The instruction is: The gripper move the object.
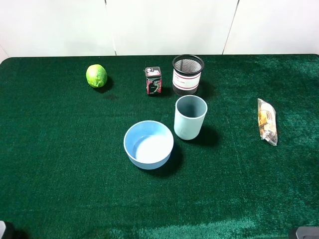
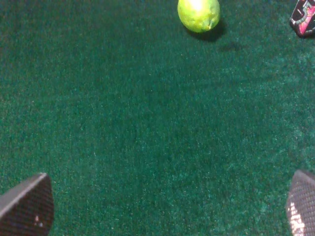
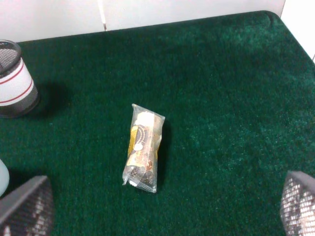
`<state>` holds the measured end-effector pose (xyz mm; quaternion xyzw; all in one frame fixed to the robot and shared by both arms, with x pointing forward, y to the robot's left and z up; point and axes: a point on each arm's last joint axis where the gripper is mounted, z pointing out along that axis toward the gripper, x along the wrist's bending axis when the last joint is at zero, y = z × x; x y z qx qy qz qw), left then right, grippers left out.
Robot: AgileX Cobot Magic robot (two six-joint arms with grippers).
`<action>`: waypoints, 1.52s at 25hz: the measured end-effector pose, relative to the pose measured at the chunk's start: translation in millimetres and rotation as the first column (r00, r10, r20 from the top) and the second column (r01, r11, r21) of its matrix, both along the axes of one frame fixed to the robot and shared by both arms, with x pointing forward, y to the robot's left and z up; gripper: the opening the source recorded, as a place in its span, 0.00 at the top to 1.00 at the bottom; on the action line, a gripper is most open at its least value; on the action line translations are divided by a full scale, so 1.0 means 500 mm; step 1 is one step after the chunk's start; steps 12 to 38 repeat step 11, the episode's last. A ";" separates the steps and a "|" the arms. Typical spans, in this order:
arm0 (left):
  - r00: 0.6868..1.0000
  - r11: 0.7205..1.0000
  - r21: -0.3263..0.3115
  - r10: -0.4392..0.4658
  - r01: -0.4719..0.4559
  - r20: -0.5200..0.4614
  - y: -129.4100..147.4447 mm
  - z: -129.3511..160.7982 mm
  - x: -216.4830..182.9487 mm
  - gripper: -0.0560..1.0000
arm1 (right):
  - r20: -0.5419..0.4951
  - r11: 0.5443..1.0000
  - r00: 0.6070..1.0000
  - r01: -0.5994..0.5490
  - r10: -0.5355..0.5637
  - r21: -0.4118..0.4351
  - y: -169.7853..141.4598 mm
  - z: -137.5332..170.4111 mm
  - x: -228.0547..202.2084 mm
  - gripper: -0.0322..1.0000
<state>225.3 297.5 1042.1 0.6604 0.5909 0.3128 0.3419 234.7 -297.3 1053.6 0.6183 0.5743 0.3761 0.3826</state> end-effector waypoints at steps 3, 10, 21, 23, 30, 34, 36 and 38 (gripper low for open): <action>1.000 1.000 0.000 0.000 0.000 0.000 0.000 0.000 0.000 0.04 | 0.000 1.000 1.000 0.000 0.000 0.000 0.000 0.000 0.000 0.30; 1.000 1.000 0.000 0.000 0.000 0.000 0.000 0.000 0.000 0.04 | 0.000 1.000 1.000 0.000 0.000 0.000 0.000 0.000 0.000 0.30; 1.000 1.000 0.000 0.000 0.000 0.000 0.000 0.000 0.000 0.04 | 0.000 1.000 1.000 0.000 0.000 0.000 0.000 0.000 0.000 0.30; 1.000 1.000 0.000 0.000 0.000 0.000 0.000 0.000 0.000 0.04 | 0.000 1.000 1.000 0.000 0.000 0.000 0.000 0.000 0.000 0.30; 1.000 1.000 0.000 0.000 0.000 0.000 0.000 0.000 0.000 0.04 | 0.000 1.000 1.000 0.000 0.000 0.000 0.000 0.000 0.000 0.30; 1.000 1.000 0.000 0.000 0.000 0.000 0.000 0.000 0.000 0.04 | 0.000 1.000 1.000 0.000 0.000 0.000 0.000 0.000 0.000 0.30; 1.000 1.000 0.000 0.000 0.000 0.000 0.000 0.000 0.000 0.04 | 0.000 1.000 1.000 0.000 0.000 0.000 0.000 0.000 0.000 0.30; 1.000 1.000 0.000 0.000 0.000 0.000 0.000 0.000 0.000 0.04 | 0.000 1.000 1.000 0.000 0.000 0.000 0.000 0.000 0.000 0.30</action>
